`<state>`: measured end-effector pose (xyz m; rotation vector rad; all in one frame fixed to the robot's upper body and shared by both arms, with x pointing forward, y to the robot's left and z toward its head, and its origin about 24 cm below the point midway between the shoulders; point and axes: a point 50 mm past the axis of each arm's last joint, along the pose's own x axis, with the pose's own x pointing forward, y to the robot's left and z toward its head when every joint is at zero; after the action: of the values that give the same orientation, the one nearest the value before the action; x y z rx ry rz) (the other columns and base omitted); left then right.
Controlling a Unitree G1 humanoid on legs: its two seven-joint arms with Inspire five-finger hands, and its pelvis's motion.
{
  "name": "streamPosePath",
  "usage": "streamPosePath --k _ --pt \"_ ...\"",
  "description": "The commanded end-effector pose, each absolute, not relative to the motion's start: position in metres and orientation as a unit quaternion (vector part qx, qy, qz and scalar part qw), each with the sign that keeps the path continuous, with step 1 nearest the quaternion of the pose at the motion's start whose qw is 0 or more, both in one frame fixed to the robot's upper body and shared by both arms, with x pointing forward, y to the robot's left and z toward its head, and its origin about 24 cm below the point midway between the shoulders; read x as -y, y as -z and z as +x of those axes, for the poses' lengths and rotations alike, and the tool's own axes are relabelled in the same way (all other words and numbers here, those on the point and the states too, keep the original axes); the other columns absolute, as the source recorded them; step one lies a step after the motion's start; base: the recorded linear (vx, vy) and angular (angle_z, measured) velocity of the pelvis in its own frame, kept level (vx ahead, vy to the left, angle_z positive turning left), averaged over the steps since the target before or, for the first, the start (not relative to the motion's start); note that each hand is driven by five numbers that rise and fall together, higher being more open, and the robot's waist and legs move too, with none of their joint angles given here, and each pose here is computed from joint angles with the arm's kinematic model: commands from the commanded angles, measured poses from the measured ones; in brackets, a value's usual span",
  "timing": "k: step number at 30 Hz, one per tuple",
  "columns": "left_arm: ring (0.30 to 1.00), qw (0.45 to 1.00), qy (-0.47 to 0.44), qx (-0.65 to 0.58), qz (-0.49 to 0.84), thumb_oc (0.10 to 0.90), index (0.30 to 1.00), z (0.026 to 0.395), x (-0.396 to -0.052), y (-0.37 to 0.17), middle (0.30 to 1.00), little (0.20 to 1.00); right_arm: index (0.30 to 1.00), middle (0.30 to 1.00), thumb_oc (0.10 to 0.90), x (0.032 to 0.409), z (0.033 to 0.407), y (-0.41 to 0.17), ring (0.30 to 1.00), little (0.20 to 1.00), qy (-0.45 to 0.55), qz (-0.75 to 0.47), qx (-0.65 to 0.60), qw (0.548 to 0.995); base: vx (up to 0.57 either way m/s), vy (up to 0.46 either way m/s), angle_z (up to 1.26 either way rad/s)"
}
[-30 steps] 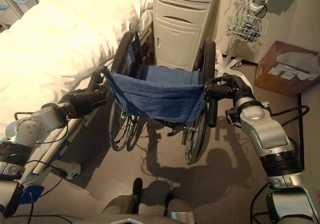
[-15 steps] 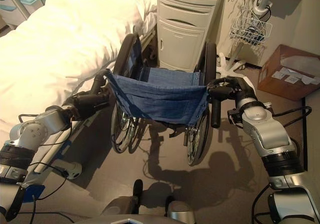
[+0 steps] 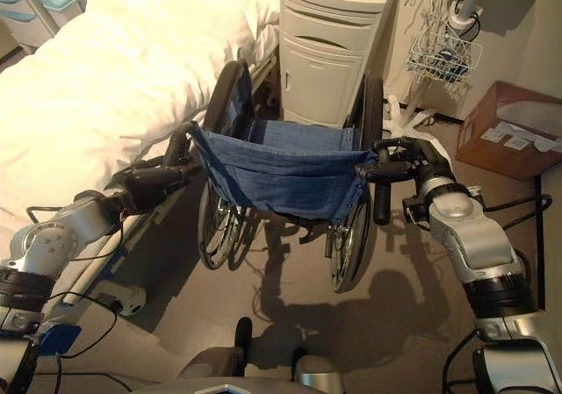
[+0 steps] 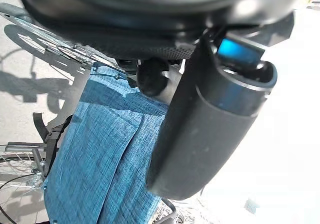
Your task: Push the wheelchair next to the bed
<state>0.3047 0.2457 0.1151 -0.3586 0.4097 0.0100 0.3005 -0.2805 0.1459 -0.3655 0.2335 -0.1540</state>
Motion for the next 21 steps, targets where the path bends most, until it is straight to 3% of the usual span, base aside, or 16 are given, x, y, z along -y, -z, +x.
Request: streamPosePath --k 1,13,21 --pt "0.900 0.980 -0.140 0.011 -0.143 0.800 0.900 0.298 -0.323 -0.209 0.900 0.900 0.900 0.900 0.800 0.278 0.299 -0.165 0.900 0.900 0.076 -0.166 -0.032 0.983 0.00 0.000 0.00" --pt "0.900 0.954 -0.230 0.046 -0.184 0.800 0.900 0.260 -0.381 -0.227 0.900 0.900 0.900 0.900 0.800 0.338 0.263 -0.185 0.900 0.900 0.227 -0.148 0.023 0.962 -0.03 -0.019 0.19" --pt "0.900 0.949 -0.250 -0.002 -0.191 0.800 0.900 0.246 -0.396 -0.189 0.900 0.900 0.900 0.900 0.800 0.362 0.239 -0.189 0.900 0.900 0.324 -0.173 0.041 0.929 -0.03 -0.027 0.09"
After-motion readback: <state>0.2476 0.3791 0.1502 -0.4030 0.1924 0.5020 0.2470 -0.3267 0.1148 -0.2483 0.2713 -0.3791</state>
